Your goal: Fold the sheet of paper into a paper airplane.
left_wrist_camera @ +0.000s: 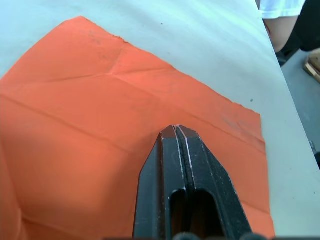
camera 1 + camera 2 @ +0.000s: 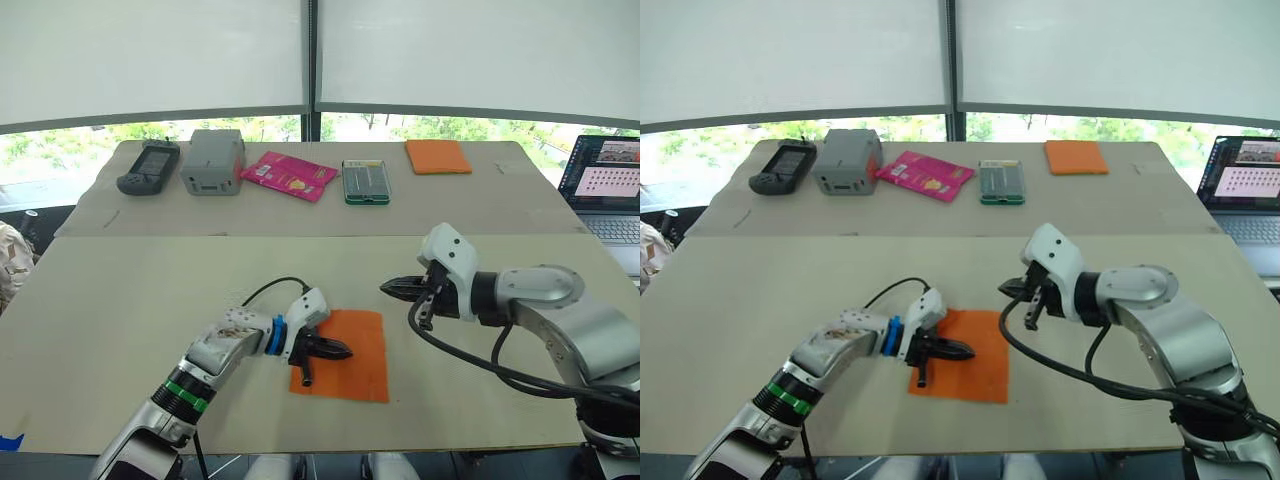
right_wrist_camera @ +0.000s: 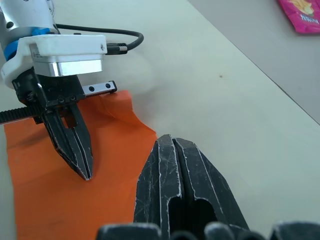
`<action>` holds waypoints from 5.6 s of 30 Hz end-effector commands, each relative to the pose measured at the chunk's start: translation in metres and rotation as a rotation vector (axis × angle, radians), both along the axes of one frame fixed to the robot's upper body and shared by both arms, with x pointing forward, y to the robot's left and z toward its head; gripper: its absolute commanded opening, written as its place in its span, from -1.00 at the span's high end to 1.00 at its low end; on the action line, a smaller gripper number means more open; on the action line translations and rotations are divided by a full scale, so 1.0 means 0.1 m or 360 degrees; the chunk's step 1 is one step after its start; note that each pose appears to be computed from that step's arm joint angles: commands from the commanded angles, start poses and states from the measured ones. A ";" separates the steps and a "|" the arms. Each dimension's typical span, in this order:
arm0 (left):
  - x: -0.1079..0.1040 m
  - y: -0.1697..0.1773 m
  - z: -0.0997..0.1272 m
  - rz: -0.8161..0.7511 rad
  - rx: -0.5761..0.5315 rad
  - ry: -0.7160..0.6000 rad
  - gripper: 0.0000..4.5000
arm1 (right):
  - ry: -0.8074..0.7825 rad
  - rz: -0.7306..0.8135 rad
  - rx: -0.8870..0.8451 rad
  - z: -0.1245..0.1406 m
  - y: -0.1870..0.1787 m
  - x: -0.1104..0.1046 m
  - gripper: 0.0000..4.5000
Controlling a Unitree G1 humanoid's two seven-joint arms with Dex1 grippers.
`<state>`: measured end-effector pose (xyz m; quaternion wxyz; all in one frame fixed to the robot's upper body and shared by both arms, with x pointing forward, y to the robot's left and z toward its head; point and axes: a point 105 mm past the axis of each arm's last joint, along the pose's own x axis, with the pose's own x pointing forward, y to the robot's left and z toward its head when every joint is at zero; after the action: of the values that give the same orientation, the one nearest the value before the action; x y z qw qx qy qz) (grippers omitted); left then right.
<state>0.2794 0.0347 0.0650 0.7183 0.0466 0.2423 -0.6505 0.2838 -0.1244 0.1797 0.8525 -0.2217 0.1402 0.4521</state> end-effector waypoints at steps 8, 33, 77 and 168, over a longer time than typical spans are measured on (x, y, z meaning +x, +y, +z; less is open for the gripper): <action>0.01 0.17 -0.09 0.0065 0.0105 -0.0011 1.00 | 0.0301 -0.0398 0.0246 -0.52 -0.09 0.04 0.50; -0.02 0.19 -0.12 0.0128 0.0128 -0.0029 1.00 | 0.0633 -0.0465 0.0503 -0.86 0.14 -0.02 -0.60; 0.03 0.50 0.00 0.0344 0.0115 -0.0149 1.00 | -0.0865 0.0361 -0.0635 -1.00 0.19 0.16 0.99; 0.53 0.04 0.03 0.0355 0.0203 -0.0361 1.00 | -0.0609 -0.0005 0.0017 -0.49 0.07 0.23 0.26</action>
<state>0.3272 0.0292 0.0747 0.7961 0.1247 0.1889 -0.5612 0.3068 -0.1229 0.1265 0.8593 -0.3177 -0.0254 0.3999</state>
